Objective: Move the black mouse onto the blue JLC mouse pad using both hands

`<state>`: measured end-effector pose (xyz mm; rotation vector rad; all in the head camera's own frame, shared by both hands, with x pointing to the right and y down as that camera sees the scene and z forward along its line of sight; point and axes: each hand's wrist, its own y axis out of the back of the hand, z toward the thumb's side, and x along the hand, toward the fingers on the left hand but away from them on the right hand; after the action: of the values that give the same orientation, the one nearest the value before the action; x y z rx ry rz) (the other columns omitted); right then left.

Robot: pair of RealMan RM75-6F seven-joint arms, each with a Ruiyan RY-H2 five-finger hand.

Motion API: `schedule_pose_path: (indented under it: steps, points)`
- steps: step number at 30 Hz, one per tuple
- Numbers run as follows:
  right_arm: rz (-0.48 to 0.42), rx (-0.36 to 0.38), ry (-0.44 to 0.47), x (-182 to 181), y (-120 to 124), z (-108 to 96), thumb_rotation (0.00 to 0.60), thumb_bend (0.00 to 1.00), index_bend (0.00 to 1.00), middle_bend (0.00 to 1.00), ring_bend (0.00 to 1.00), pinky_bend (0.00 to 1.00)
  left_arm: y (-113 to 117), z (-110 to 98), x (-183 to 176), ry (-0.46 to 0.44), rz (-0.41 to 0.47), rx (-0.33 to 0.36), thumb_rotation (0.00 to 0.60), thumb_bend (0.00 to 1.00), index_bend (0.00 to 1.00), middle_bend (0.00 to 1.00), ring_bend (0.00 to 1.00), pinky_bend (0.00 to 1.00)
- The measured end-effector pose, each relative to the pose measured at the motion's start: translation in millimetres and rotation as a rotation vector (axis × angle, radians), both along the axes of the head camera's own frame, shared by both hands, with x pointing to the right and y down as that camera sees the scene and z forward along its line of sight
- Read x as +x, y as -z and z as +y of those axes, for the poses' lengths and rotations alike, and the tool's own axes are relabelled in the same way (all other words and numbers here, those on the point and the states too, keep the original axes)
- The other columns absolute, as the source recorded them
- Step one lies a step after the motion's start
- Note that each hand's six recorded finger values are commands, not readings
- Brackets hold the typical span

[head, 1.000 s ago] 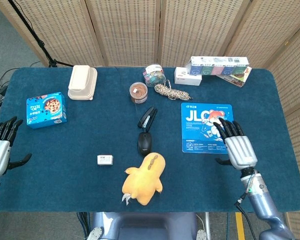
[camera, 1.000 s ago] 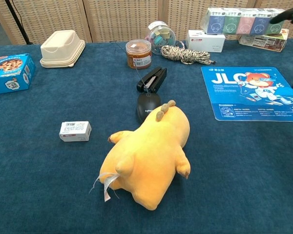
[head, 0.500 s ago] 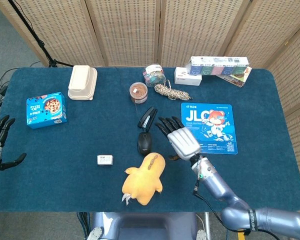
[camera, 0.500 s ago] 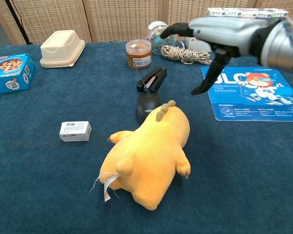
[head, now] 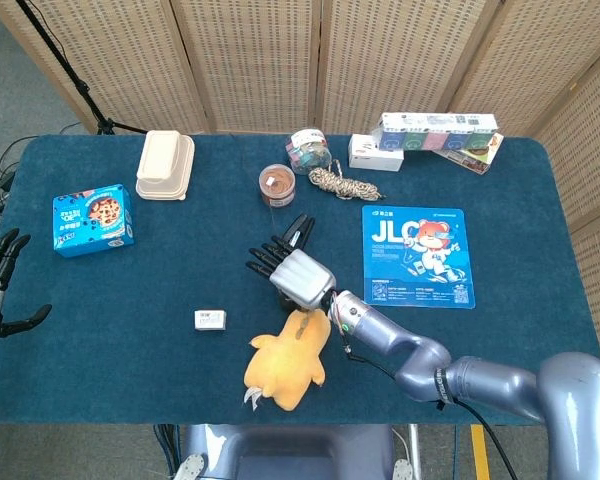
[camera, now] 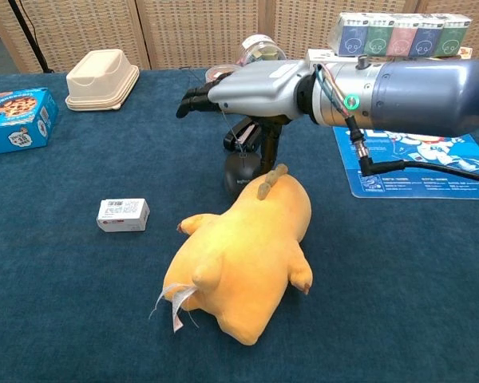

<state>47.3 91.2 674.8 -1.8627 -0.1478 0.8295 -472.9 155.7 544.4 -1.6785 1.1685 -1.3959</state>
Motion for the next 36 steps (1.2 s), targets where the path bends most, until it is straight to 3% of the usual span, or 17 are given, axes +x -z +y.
schedule_pose_path:
  steps: [12, 24, 29, 32, 36]
  points:
    - [0.149, 0.068, 0.239, 14.1, -28.0, 0.2, 0.600, 0.00, 0.16, 0.00, 0.00, 0.00, -8.7, -3.5, 5.6, -0.003, -0.011, -0.024, 0.600, 0.20, 0.00, 0.00, 0.00, 0.00]
    - [0.163, 0.090, 0.319, 15.9, -42.3, 4.5, 0.600, 0.00, 0.18, 0.00, 0.00, 0.00, -13.1, -3.9, 10.6, -0.011, -0.014, -0.037, 0.600, 0.20, 0.00, 0.00, 0.00, 0.00]
    - [0.166, 0.099, 0.336, 15.2, -49.3, 7.3, 0.600, 0.00, 0.23, 0.03, 0.00, 0.00, -13.8, -3.8, 10.5, -0.013, -0.005, -0.047, 0.600, 0.20, 0.00, 0.00, 0.00, 0.00]
    - [0.159, 0.091, 0.337, 15.2, -52.4, 9.2, 0.600, 0.00, 0.29, 0.07, 0.00, 0.05, -14.1, -4.0, 10.2, -0.011, -0.002, -0.050, 0.600, 0.20, 0.00, 0.00, 0.00, 0.00]
    - [0.140, 0.089, 0.342, 15.2, -54.1, 10.6, 0.600, 0.01, 0.36, 0.17, 0.04, 0.19, -14.3, -4.2, 10.3, -0.013, -0.001, -0.050, 0.600, 0.20, 0.00, 0.00, 0.00, 0.00]
